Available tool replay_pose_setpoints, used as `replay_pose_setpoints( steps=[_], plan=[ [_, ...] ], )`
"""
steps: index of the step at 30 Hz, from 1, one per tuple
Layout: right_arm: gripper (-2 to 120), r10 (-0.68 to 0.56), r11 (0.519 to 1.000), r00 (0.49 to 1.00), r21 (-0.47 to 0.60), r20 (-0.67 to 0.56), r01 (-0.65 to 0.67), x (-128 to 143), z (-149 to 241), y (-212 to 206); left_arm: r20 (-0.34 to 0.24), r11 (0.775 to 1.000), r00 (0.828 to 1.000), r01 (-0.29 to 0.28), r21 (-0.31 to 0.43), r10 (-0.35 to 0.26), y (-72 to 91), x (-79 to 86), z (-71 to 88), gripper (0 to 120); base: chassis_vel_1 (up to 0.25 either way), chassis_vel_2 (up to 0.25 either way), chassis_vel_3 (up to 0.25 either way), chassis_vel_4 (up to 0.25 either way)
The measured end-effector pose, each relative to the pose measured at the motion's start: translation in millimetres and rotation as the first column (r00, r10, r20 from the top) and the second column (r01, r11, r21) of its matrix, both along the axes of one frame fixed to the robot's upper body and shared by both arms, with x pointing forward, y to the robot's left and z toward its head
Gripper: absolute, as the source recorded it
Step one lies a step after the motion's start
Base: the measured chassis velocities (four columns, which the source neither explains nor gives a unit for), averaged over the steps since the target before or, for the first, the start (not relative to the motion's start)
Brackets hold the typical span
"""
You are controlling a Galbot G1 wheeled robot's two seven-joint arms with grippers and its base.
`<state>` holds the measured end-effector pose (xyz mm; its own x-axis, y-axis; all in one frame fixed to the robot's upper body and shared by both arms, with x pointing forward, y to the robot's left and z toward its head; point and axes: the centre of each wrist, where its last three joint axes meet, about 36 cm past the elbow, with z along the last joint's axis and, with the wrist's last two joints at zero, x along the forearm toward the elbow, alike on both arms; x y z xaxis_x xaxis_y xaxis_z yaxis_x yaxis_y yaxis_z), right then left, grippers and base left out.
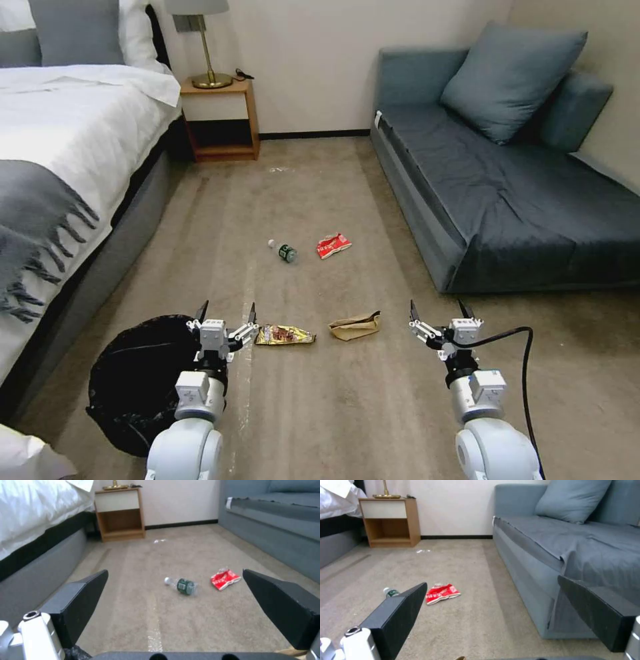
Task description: Pick up the trash bin, then pick up the garbage on the floor and place it into the trash bin.
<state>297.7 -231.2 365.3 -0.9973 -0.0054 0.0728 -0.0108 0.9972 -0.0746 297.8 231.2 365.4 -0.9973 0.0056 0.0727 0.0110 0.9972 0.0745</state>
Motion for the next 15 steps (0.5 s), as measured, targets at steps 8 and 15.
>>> replay_pose_setpoints(
  steps=[8,15],
  plan=[
    [100,0.000,1.000,1.000,0.000,0.000,0.000,0.0,0.0,0.0,0.000,1.000,1.000,0.000,0.000,0.000,0.0,0.0,0.0,100,0.000,0.000,0.000,0.000],
    [100,0.000,1.000,1.000,0.000,0.000,0.000,0.0,0.0,0.0,0.000,1.000,1.000,0.000,0.000,0.000,0.0,0.0,0.0,100,0.000,0.000,0.000,0.000]
  ],
)
